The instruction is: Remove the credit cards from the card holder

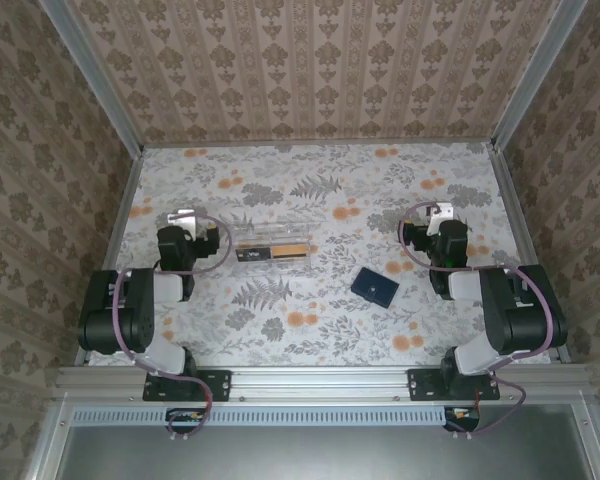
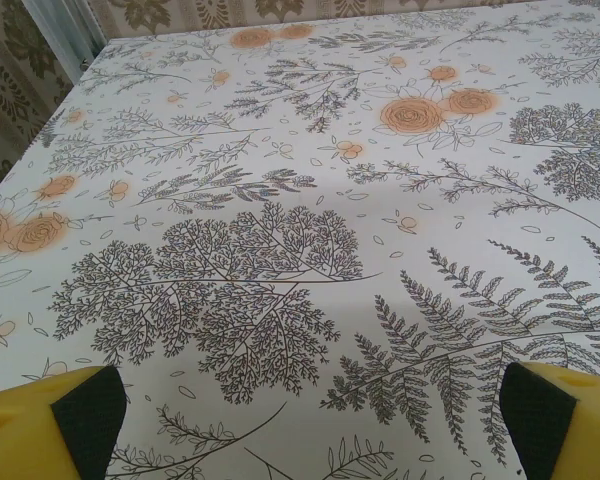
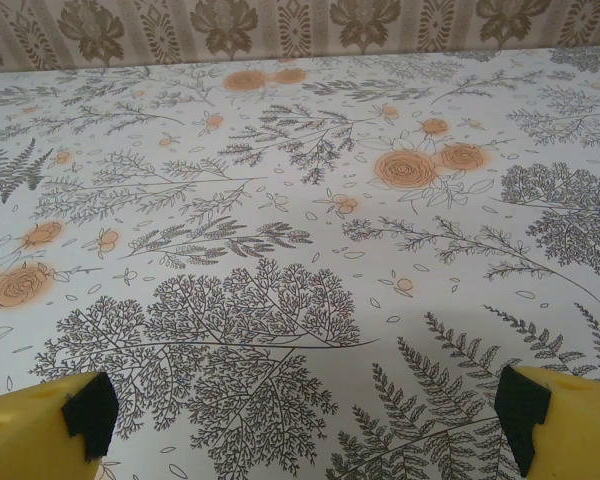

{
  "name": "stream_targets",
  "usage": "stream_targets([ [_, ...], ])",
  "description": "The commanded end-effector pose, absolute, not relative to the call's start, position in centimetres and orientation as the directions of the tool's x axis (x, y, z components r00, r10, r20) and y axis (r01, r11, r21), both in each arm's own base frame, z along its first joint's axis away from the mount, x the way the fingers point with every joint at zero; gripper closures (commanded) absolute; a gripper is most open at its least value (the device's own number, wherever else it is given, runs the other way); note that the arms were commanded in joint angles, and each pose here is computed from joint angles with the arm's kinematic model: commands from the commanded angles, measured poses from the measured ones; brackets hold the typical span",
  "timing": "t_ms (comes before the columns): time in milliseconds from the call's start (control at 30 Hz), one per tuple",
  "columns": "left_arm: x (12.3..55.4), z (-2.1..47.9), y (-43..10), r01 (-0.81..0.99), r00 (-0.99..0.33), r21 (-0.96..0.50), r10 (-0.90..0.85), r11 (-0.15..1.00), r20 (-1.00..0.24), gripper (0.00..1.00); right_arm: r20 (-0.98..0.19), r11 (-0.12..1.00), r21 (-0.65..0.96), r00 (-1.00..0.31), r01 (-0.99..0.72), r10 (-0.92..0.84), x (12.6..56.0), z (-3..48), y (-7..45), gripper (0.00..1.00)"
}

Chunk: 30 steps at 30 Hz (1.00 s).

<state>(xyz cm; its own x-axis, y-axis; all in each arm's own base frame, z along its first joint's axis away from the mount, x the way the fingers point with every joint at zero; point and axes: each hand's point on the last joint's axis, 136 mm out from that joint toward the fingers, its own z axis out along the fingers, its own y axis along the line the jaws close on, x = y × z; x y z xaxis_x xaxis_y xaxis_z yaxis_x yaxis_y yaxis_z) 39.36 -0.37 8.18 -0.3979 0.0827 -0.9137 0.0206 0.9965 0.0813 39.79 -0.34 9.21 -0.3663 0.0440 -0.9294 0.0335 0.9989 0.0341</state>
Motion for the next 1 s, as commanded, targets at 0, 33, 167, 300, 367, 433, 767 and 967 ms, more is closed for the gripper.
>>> stream_targets([
  [0, 39.93, 9.36, -0.40, 0.032, -0.358, 0.094, 0.099, 0.995, -0.928, 0.00, -0.937, 0.999, 0.027, -0.347, 0.028, 0.035, 40.15, 9.87, -0.29, 0.00],
  [33, 39.93, 9.36, -0.42, 0.033, -0.358, 0.094, 0.100, 0.995, -0.929, 0.00, -0.937, 0.999, 0.027, -0.348, 0.028, 0.035, 40.15, 9.84, -0.28, 0.00],
  [167, 39.93, 9.32, -0.42, 0.032, -0.359, 0.093, 0.099, 0.995, -0.928, 0.00, -0.937, 0.999, 0.027, -0.347, 0.028, 0.035, 40.15, 9.86, -0.28, 0.00],
  [300, 39.93, 9.36, -0.41, 0.032, -0.358, 0.094, 0.100, 0.995, -0.928, 0.00, -0.937, 0.999, 0.027, -0.347, 0.027, 0.035, 40.15, 9.87, -0.28, 0.00],
  [367, 39.94, 9.36, -0.40, 0.032, -0.358, 0.094, 0.099, 0.995, -0.928, 0.00, -0.937, 0.999, 0.028, -0.347, 0.028, 0.036, 40.15, 9.85, -0.28, 0.00],
  [433, 39.93, 9.33, -0.40, 0.032, -0.359, 0.095, 0.100, 0.995, -0.928, 0.00, -0.937, 0.999, 0.027, -0.348, 0.027, 0.035, 40.15, 9.82, -0.28, 0.00],
  [767, 39.96, 9.35, -0.40, 0.031, -0.359, 0.093, 0.098, 0.995, -0.928, 0.00, -0.937, 0.999, 0.028, -0.347, 0.028, 0.036, 40.15, 9.84, -0.32, 0.00],
  [967, 39.87, 9.56, -0.12, 0.040, -0.349, 0.059, 0.069, 0.997, -0.934, 0.00, -0.938, 0.999, 0.031, -0.346, 0.028, 0.039, 40.17, 9.90, -0.37, 0.00],
])
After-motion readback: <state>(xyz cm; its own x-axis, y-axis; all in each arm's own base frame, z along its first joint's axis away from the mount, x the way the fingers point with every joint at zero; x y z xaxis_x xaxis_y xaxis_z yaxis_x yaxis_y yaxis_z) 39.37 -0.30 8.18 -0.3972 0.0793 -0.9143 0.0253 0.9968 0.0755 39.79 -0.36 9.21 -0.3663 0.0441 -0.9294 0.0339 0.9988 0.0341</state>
